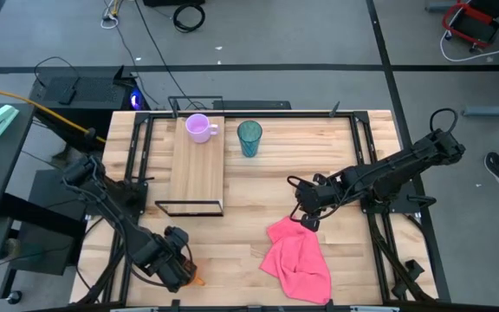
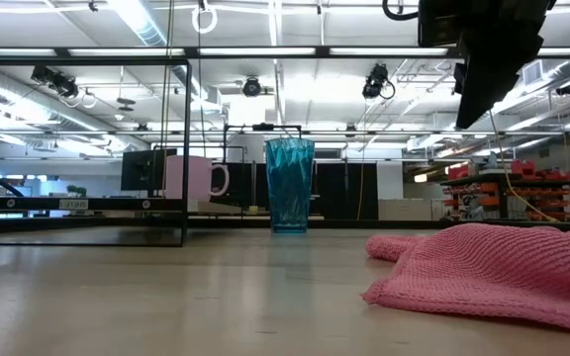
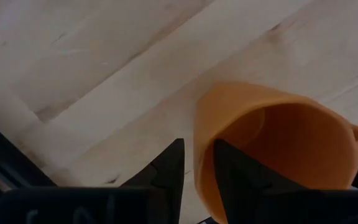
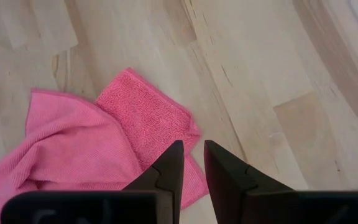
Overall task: Stack small to large cups/mugs on shelf
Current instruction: Put the orange mug on the shelf
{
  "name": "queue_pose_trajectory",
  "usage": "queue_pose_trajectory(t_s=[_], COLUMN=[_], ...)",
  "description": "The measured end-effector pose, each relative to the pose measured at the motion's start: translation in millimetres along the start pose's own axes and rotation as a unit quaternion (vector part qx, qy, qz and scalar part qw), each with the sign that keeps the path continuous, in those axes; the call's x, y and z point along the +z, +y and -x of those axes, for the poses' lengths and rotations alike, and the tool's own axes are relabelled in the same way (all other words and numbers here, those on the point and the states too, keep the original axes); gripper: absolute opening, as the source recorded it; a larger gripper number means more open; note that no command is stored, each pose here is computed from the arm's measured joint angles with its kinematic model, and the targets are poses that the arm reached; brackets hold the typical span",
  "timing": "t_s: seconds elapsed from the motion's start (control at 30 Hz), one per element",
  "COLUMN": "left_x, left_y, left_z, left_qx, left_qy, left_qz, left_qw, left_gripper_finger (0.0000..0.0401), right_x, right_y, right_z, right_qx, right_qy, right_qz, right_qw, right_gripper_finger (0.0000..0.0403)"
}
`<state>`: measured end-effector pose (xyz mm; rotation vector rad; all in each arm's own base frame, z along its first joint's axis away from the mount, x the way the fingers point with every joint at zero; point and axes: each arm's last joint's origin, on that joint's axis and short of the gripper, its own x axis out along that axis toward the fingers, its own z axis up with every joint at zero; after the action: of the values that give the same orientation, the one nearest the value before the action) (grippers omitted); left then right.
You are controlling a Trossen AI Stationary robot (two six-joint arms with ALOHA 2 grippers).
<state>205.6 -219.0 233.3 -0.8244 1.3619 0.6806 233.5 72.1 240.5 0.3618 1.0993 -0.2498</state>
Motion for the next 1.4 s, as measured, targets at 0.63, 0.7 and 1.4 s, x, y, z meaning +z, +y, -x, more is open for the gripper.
queue_pose_trajectory(t_s=[0.63,0.7,1.4], left_x=[6,7,8], left_y=[1,1,-2], left_z=[-22,-21,-12], left_qx=[-0.035,-0.037,-0.071], left_qy=[0.041,0.041,0.071], left_qz=[0.032,0.034,0.045], left_qw=[0.998,0.998,0.994], left_gripper_finger=[0.0082,0.0077,0.0025], right_x=[0,0,0], right_y=[0,0,0], right_z=[0,0,0], right_qx=[0.001,0.001,0.001], right_qy=[-0.001,-0.001,-0.001], right_qz=[0.0,0.0,0.001], right_qw=[1.0,1.0,1.0], right_gripper_finger=[0.0071,0.0071,0.0071])
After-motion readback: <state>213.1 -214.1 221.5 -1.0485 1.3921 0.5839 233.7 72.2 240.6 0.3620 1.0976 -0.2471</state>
